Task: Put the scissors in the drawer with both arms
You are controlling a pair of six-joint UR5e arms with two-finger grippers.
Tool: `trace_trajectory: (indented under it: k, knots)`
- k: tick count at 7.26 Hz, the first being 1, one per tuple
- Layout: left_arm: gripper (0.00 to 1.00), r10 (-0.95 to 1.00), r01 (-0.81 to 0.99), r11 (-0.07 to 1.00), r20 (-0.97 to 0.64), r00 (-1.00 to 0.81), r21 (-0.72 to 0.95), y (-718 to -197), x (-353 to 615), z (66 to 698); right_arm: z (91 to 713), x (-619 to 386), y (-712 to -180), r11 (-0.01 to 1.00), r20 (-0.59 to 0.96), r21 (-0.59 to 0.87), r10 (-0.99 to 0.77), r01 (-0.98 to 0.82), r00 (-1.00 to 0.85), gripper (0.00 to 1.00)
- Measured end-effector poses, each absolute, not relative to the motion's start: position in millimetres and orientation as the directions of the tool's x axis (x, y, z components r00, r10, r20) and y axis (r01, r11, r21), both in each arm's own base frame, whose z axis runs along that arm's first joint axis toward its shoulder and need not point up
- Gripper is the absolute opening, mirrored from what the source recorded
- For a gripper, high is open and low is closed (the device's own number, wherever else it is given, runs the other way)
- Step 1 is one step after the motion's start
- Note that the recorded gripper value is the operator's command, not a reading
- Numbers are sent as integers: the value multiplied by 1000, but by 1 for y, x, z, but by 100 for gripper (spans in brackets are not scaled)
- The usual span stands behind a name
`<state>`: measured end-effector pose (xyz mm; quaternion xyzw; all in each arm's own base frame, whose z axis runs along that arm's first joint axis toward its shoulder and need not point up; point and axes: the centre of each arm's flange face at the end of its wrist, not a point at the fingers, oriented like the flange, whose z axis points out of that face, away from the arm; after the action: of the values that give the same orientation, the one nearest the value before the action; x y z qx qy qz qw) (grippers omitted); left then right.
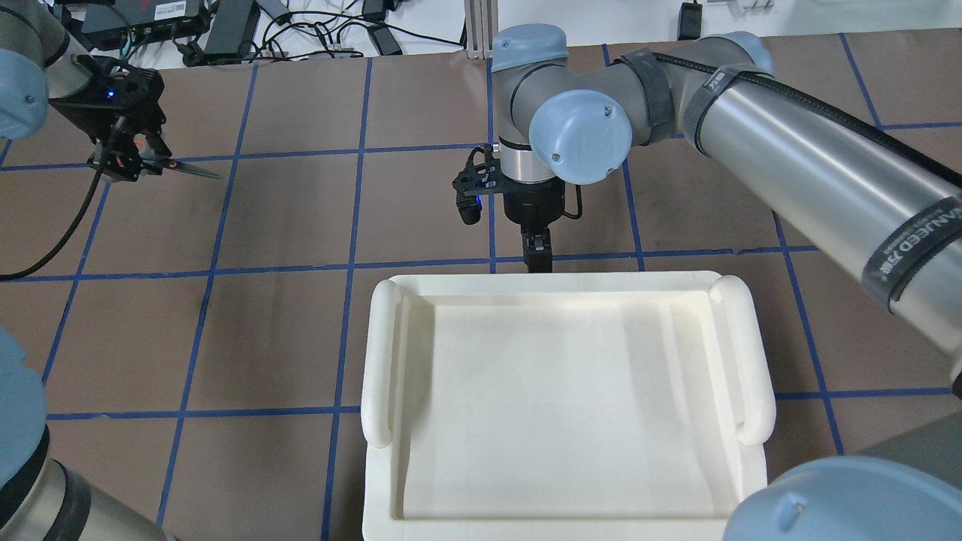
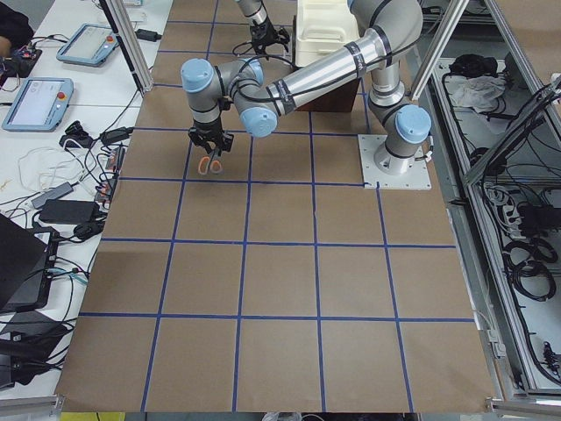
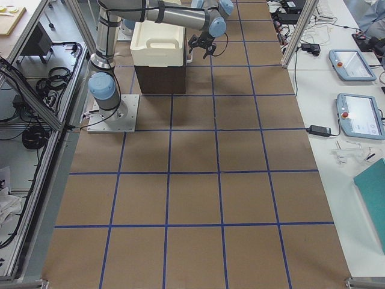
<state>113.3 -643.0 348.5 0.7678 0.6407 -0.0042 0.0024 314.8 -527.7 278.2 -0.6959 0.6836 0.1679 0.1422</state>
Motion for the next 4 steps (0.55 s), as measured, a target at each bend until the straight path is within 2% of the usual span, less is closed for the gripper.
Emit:
trace_trajectory:
  k: [4]
  knots:
    - [0,984,984,-177,28,177,-19,-635,111,347,279,314,-531,-29,-421,28,-907,-999,15,100]
